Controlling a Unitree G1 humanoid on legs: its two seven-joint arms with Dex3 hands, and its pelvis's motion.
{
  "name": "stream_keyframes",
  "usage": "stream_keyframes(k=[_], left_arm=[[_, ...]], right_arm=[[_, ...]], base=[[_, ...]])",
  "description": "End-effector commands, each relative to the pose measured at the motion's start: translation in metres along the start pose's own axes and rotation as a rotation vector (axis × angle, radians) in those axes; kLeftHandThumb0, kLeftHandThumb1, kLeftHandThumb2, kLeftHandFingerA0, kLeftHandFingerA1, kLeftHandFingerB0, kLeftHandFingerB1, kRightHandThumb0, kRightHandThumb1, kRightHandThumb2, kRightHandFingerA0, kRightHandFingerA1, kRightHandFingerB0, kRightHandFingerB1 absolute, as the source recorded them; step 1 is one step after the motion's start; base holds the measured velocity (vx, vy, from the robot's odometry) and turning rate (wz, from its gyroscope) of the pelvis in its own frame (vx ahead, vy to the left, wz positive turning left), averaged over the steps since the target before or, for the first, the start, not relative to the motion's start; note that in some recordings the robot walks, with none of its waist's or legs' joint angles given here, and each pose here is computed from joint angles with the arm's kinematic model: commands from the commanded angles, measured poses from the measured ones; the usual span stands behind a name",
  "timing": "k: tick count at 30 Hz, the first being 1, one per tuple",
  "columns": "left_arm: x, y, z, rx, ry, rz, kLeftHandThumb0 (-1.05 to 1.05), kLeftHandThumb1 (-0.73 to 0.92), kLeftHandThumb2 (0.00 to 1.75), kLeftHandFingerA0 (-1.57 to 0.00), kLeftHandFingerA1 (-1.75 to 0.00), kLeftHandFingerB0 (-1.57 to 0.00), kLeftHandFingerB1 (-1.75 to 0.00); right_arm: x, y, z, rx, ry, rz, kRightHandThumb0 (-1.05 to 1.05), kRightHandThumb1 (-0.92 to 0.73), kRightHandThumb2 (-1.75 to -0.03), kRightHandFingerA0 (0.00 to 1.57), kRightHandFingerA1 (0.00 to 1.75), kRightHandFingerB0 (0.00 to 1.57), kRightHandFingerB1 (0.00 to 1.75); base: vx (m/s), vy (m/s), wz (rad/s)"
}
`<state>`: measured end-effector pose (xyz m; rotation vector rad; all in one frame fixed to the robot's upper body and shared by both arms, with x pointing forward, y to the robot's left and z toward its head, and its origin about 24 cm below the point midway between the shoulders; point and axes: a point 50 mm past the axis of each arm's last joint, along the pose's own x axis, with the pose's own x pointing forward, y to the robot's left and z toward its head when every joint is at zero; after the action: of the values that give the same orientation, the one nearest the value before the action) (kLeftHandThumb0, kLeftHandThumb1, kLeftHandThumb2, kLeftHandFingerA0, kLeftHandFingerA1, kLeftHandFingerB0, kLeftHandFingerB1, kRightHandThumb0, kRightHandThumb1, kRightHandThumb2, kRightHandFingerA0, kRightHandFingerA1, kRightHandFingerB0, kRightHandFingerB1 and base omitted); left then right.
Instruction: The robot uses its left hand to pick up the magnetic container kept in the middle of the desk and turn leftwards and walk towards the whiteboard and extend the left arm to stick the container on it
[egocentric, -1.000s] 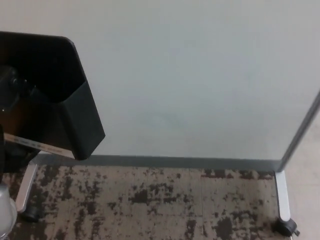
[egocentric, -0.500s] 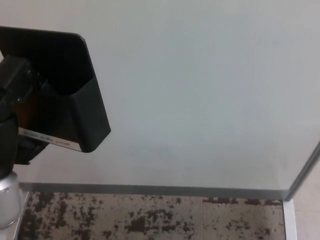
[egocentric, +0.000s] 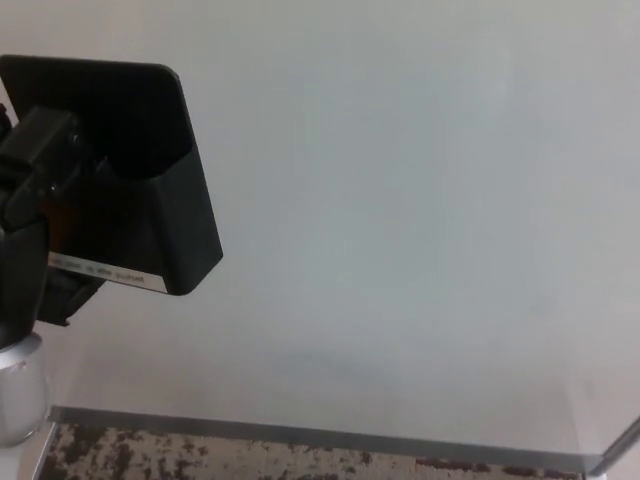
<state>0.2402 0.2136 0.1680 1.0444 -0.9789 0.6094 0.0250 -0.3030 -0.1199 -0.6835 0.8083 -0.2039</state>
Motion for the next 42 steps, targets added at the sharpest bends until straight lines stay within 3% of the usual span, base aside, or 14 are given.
stream_keyframes(k=[1, 10, 11, 13, 26, 30, 31, 34, 35, 40, 41, 42], left_arm=[[0.004, -0.008, -0.003, 0.046, 0.047, -0.025, -0.16, 0.35, 1.38, -1.0, -1.69, -0.95, -1.51], [0.007, -0.012, -0.005, 0.084, 0.051, -0.029, -0.14, 0.36, 1.35, -1.01, -1.68, -0.97, -1.49], [0.008, -0.016, -0.008, 0.108, 0.045, -0.046, -0.05, 0.32, 1.28, -1.0, -1.61, -0.98, -1.42], [0.011, -0.02, -0.009, 0.104, 0.038, -0.069, 0.02, 0.28, 1.32, -0.98, -1.59, -0.96, -1.45], [0.016, -0.022, -0.01, 0.129, 0.006, -0.084, -0.03, 0.32, 1.32, -0.94, -1.67, -0.93, -1.47], [0.02, -0.023, -0.011, 0.15, -0.005, -0.09, -0.04, 0.31, 1.34, -0.99, -1.68, -0.9, -1.44], [0.021, -0.024, -0.012, 0.149, -0.005, -0.091, -0.03, 0.27, 1.32, -0.93, -1.67, -0.92, -1.48], [0.021, -0.024, -0.012, 0.149, -0.005, -0.092, -0.03, 0.27, 1.32, -0.93, -1.67, -0.92, -1.48], [0.022, -0.025, -0.012, 0.149, -0.005, -0.086, -0.01, 0.3, 1.23, -0.93, -1.68, -0.91, -1.47], [0.025, -0.027, -0.014, 0.145, -0.007, -0.078, 0.0, 0.28, 1.28, -0.94, -1.71, -0.92, -1.49], [0.029, -0.029, -0.014, 0.15, -0.015, -0.087, -0.01, 0.33, 1.25, -1.03, -1.6, -0.97, -1.32], [0.035, -0.031, -0.014, 0.157, -0.024, -0.099, -0.01, 0.33, 1.25, -1.03, -1.6, -0.97, -1.32]], right_arm=[[0.0, -0.004, -0.003, -0.012, 0.014, -0.01, -0.53, -0.81, -0.65, 1.0, 0.76, 0.81, 0.5], [0.0, -0.004, -0.004, -0.025, 0.032, -0.007, -0.52, -0.81, -0.65, 0.99, 0.76, 0.81, 0.5], [0.0, -0.005, -0.004, -0.009, 0.024, -0.009, -0.49, -0.81, -0.64, 0.98, 0.78, 0.79, 0.52], [-0.001, -0.005, -0.004, -0.003, 0.007, -0.009, -0.5, -0.81, -0.64, 0.96, 0.78, 0.78, 0.52], [-0.005, -0.003, -0.006, -0.004, 0.011, -0.002, -0.54, -0.82, -0.65, 0.97, 0.79, 0.79, 0.53], [-0.004, -0.003, -0.007, -0.006, 0.033, -0.005, -0.52, -0.81, -0.64, 0.97, 0.78, 0.8, 0.51], [-0.004, -0.003, -0.008, -0.007, 0.034, -0.004, -0.53, -0.81, -0.64, 0.98, 0.76, 0.8, 0.51], [-0.004, -0.003, -0.008, -0.008, 0.036, -0.003, -0.53, -0.81, -0.64, 0.98, 0.76, 0.8, 0.51], [-0.004, -0.003, -0.008, -0.012, 0.037, -0.002, -0.52, -0.81, -0.64, 0.98, 0.76, 0.81, 0.51], [-0.004, -0.003, -0.008, -0.021, 0.034, 0.0, -0.52, -0.81, -0.64, 0.99, 0.76, 0.81, 0.51], [-0.004, -0.004, -0.009, -0.02, 0.038, 0.0, -0.52, -0.82, -0.65, 0.98, 0.75, 0.8, 0.51], [-0.004, -0.004, -0.009, -0.019, 0.043, -0.001, -0.52, -0.82, -0.65, 0.98, 0.75, 0.8, 0.51]], base=[[-0.01, -0.25, 0.19], [0.08, -0.176, 0.0], [0.0, 0.0, 0.0], [0.07, 0.091, -0.03], [0.07, 0.113, 0.04], [0.0, 0.0, 0.0], [0.0, 0.0, 0.0], [0.0, 0.0, 0.0], [0.0, 0.0, 0.0], [0.01, 0.084, 0.03], [-0.01, 0.088, 0.01], [-0.01, 0.088, 0.04]])
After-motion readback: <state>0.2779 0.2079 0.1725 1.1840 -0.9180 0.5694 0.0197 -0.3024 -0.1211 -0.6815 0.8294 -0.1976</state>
